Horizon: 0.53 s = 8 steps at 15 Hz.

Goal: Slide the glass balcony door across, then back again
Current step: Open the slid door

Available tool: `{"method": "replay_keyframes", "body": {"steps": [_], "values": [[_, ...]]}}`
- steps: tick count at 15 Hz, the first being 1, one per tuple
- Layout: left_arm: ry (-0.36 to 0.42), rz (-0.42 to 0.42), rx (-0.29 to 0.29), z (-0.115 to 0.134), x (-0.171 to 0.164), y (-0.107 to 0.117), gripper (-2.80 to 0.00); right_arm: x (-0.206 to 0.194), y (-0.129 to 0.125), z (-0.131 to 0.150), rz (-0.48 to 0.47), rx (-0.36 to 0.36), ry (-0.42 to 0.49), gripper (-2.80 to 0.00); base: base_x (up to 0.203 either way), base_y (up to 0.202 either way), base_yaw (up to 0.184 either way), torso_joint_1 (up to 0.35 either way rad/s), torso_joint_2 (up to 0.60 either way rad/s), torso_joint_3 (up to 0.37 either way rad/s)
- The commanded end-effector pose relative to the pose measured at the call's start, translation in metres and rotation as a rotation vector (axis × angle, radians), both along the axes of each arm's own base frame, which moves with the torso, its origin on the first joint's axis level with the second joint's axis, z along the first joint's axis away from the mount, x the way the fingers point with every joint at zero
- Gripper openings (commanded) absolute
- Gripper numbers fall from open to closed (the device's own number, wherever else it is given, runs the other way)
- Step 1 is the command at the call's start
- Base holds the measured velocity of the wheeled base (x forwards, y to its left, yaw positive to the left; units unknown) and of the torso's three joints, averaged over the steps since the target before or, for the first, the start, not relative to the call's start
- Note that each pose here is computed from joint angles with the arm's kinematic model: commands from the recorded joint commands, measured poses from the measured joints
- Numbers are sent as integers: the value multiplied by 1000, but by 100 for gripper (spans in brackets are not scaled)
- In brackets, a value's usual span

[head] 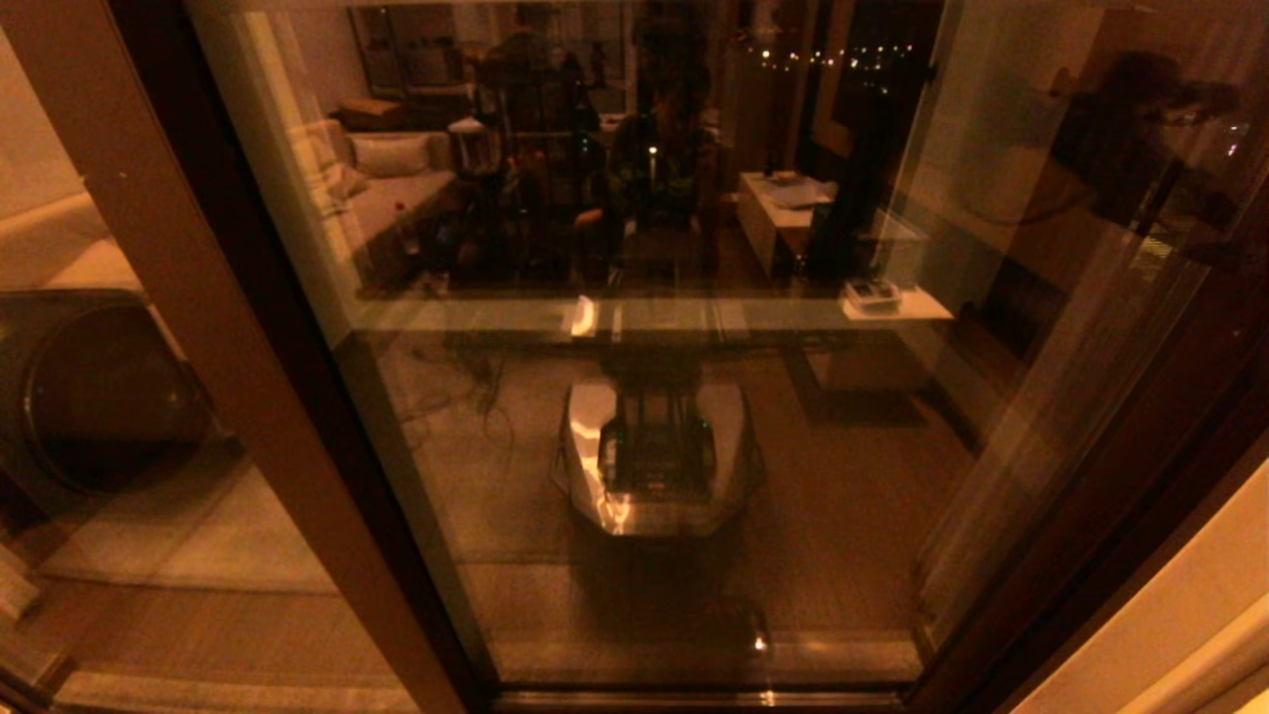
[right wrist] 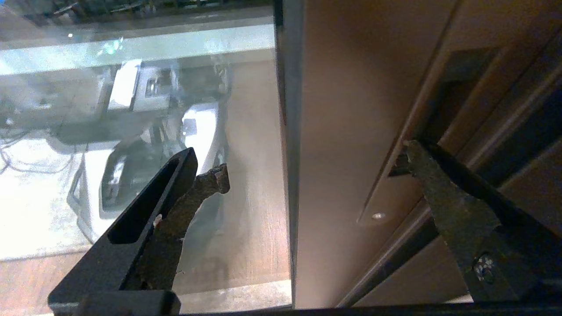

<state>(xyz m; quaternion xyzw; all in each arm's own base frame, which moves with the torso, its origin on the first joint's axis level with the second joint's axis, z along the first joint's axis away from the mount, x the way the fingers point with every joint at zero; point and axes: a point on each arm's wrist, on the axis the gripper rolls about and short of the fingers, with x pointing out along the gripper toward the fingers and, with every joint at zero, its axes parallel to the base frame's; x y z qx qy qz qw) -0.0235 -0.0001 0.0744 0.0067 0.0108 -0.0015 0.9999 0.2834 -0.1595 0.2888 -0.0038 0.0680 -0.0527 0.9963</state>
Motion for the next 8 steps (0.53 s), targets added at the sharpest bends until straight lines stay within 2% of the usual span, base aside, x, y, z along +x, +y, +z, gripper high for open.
{"method": "replay_keyframes", "body": {"steps": [1,4,8], "values": [[-2,0,0,0,0,0,-280,9,-7,-8,3,24,16,0,0,0,0,0,0,0],[-2,0,0,0,0,0,-280,15,-8,-7,29,103,-1,0,0,0,0,0,0,0],[-2,0,0,0,0,0,-280,13,-6,-5,46,128,-9,0,0,0,0,0,0,0]]}}
